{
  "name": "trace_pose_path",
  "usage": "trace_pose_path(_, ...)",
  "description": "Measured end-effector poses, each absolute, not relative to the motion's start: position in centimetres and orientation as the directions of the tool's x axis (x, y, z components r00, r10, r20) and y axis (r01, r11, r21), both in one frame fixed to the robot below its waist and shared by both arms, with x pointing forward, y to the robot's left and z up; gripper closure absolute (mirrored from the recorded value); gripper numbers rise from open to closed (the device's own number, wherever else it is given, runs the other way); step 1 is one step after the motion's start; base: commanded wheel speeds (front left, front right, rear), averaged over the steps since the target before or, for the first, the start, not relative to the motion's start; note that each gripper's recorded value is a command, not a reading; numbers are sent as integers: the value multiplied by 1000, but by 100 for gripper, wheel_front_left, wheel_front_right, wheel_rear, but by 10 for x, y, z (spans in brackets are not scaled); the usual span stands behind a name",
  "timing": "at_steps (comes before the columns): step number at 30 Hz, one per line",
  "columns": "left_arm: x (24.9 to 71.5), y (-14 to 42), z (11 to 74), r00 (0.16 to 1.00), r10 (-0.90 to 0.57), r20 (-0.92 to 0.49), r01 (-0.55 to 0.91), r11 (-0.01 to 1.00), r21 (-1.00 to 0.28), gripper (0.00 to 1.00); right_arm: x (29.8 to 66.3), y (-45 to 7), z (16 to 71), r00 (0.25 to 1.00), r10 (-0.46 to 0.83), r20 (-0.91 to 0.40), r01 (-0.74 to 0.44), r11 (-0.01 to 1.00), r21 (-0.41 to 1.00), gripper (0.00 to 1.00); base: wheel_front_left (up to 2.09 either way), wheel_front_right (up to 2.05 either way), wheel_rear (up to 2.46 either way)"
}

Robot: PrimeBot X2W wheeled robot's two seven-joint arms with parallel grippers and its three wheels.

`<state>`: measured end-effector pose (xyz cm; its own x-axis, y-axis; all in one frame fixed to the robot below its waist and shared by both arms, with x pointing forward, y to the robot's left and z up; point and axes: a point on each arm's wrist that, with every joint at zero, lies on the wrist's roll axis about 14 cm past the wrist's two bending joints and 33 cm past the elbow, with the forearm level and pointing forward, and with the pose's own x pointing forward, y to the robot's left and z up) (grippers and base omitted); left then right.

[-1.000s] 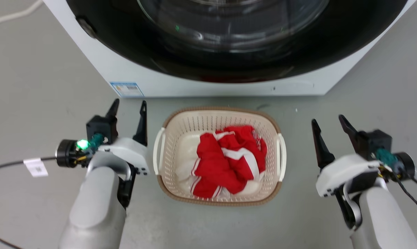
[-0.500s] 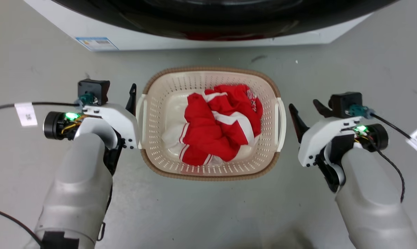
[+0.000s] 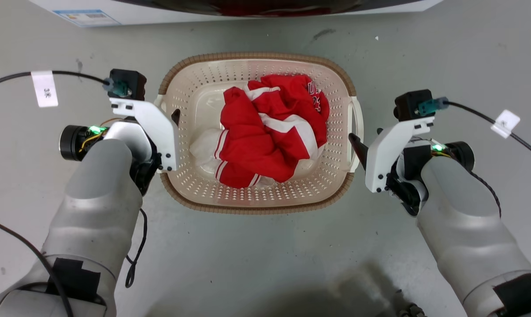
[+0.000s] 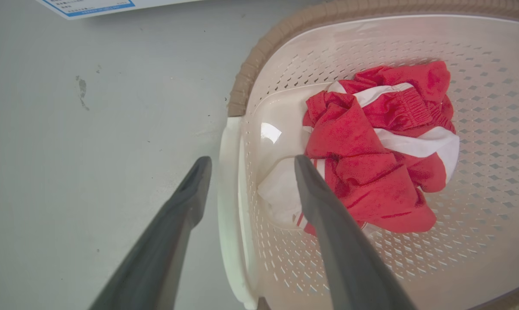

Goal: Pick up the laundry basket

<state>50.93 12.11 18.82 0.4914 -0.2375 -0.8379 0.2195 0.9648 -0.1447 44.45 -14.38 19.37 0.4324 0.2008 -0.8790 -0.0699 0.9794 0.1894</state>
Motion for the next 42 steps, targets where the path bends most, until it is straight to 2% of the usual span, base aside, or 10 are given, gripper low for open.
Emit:
trace_pose_path(4, 502, 120, 174, 406, -247, -880, 205, 963, -175, 0, 442, -140, 182, 374, 211, -903, -79, 977, 196, 0, 0, 0, 0)
trace_pose_path(10, 496, 124, 159, 323, -255, -911, 192, 961, -201, 0, 435, -135, 168, 302, 226, -926, -82, 974, 211, 0, 0, 0, 0)
trace_pose_path(17, 484, 126, 142, 250, -263, -932, 169, 960, -225, 0, 425, -132, 154, 237, 238, -942, -75, 971, 227, 0, 0, 0, 0)
trace_pose_path(25, 481, 127, 131, 221, -265, -939, 161, 959, -233, 0, 423, -127, 144, 212, 249, -945, -77, 968, 238, 0, 0, 0, 0)
trace_pose_path(26, 480, 128, 130, 217, -263, -940, 158, 960, -232, 0, 423, -127, 143, 215, 251, -944, -72, 968, 241, 14, 0, 0, 0)
trace_pose_path(27, 478, 129, 130, 211, -261, -942, 158, 960, -230, 53, 424, -126, 143, 216, 251, -944, -73, 968, 240, 46, 0, 0, 0)
trace_pose_path(28, 478, 128, 130, 205, -263, -943, 155, 960, -234, 78, 427, -125, 143, 222, 252, -942, -77, 967, 241, 64, 0, 0, 0)
trace_pose_path(29, 478, 127, 130, 203, -265, -943, 155, 959, -236, 100, 430, -124, 143, 225, 255, -940, -80, 967, 243, 96, 0, 0, 0)
trace_pose_path(30, 479, 126, 131, 202, -268, -942, 153, 959, -240, 100, 431, -123, 143, 231, 258, -938, -78, 966, 246, 100, 0, 0, 0)
trace_pose_path(42, 468, 120, 145, 155, -290, -944, 142, 952, -269, 100, 431, -123, 153, 234, 254, -939, -74, 967, 243, 100, 0, 0, 0)
